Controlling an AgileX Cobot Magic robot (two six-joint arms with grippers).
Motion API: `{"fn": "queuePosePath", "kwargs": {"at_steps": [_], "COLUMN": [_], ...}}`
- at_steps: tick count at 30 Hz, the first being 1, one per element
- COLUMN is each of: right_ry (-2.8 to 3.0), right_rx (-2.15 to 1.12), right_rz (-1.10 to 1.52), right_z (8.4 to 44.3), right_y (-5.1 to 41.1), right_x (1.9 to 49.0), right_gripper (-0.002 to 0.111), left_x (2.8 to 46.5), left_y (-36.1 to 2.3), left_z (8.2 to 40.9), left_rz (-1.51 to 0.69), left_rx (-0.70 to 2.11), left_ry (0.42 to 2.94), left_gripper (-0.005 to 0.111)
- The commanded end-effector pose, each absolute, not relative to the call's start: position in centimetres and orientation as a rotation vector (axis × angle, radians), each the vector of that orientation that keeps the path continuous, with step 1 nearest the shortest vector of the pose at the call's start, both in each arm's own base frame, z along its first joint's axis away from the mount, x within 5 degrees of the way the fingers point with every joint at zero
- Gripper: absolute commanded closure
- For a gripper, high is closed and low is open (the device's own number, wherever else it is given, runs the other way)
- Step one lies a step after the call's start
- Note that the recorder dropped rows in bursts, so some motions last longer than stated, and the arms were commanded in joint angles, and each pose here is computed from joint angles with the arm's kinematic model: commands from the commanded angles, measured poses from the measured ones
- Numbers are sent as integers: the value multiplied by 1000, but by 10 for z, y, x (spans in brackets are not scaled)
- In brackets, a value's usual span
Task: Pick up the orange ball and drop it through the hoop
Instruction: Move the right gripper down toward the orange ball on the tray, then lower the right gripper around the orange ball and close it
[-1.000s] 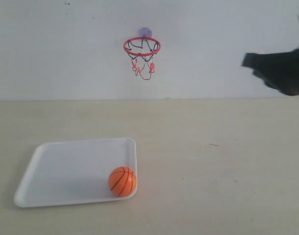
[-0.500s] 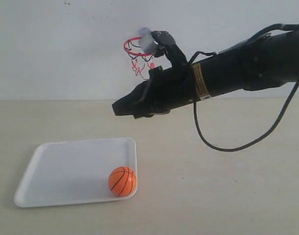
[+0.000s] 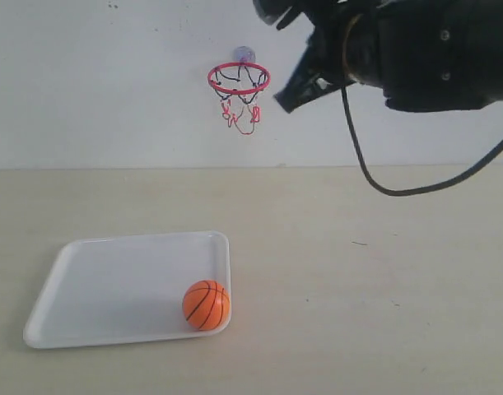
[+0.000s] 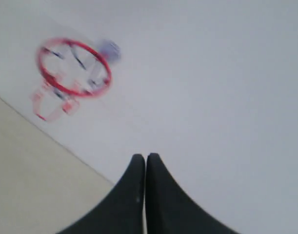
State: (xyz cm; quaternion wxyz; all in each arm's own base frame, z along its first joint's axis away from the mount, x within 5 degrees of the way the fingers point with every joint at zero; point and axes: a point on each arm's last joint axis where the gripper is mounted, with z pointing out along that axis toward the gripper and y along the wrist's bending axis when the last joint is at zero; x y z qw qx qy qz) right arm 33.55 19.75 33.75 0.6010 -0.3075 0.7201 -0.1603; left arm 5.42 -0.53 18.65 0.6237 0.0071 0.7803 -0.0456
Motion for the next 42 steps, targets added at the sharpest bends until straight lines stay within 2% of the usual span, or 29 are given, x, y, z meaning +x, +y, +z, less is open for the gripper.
{"fn": "queuePosePath", "kwargs": {"at_steps": [1,4,7,10,16,19,24,27,31,32,37,40,42], "right_ry": [2129,2286,2215,2177,2224,2302,2494,2538,2541,2529,2459,2468,2486], "right_rx": [-659,-985,-1233,-1119,-1171,-1207,-1147,-1184,-1203,-1213,-1261,-1237,-1200], "right_rz": [-628,-457,-134,154,444,531,604,598,602,591,481,395,355], "right_z": [299,267,260,274,294,286,248,232,221,217,213,209,208], "right_y": [176,189,216,234,247,256,269,275,291,296,311,311,310], "right_x": [335,335,330,330,328,332,339,338,332,330,323,325,327], "right_gripper": [109,109,109,109,109,109,107,92,48,42,50,48,43], "left_x": [54,54,54,54,54,54,54,54,54,54,54,54,54], "left_y": [-5,-5,-5,-5,-5,-5,-5,-5,-5,-5,-5,-5,-5], "left_z": [186,186,186,186,186,186,186,186,186,186,186,186,186], "left_rz": [-111,-111,-111,-111,-111,-111,-111,-111,-111,-111,-111,-111,-111], "left_rx": [11,11,11,11,11,11,11,11,11,11,11,11,11], "left_ry": [1789,1789,1789,1789,1789,1789,1789,1789,1789,1789,1789,1789,1789], "left_gripper": [103,103,103,103,103,103,103,103,103,103,103,103,103]}}
